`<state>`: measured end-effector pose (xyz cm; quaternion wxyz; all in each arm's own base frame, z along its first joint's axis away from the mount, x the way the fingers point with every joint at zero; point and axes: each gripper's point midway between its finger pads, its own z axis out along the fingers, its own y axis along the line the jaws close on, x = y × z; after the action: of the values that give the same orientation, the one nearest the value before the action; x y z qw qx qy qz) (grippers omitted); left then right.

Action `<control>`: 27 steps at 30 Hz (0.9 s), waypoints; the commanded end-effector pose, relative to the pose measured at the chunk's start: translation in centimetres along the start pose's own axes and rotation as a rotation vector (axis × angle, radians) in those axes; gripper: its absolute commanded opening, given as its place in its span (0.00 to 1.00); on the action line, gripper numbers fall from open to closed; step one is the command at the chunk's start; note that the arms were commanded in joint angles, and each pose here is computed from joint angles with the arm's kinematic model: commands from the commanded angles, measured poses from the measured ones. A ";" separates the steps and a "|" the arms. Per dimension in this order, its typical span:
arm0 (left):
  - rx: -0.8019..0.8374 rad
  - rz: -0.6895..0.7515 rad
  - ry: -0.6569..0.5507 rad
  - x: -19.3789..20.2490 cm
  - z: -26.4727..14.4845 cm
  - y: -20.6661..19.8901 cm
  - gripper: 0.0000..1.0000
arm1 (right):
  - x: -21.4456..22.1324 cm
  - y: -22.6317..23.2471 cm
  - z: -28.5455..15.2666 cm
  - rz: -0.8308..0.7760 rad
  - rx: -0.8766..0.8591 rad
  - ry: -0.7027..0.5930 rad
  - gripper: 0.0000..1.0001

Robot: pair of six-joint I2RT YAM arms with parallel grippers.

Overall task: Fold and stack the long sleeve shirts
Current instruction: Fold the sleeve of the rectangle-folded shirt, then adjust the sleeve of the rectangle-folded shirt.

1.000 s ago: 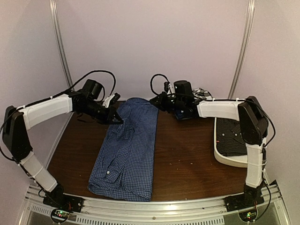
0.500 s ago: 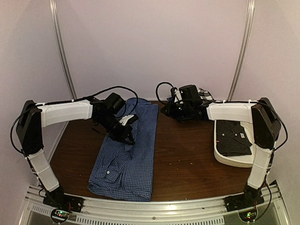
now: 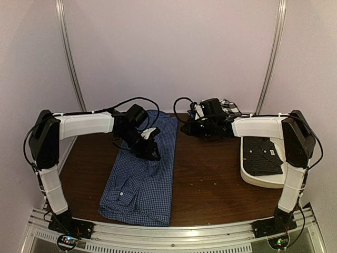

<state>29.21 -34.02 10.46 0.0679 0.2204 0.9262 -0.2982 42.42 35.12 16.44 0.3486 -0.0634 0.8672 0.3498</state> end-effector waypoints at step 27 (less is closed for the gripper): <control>-0.135 -0.414 -0.330 -0.1 -7.7 10.6 0.58 | 18.3 4.6 4.6 -0.684 0.259 0.362 0.47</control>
<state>33.20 -21.42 9.57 0.1370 -0.0308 0.9578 -0.2509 28.56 44.82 5.56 0.2800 -0.3555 0.8786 0.1528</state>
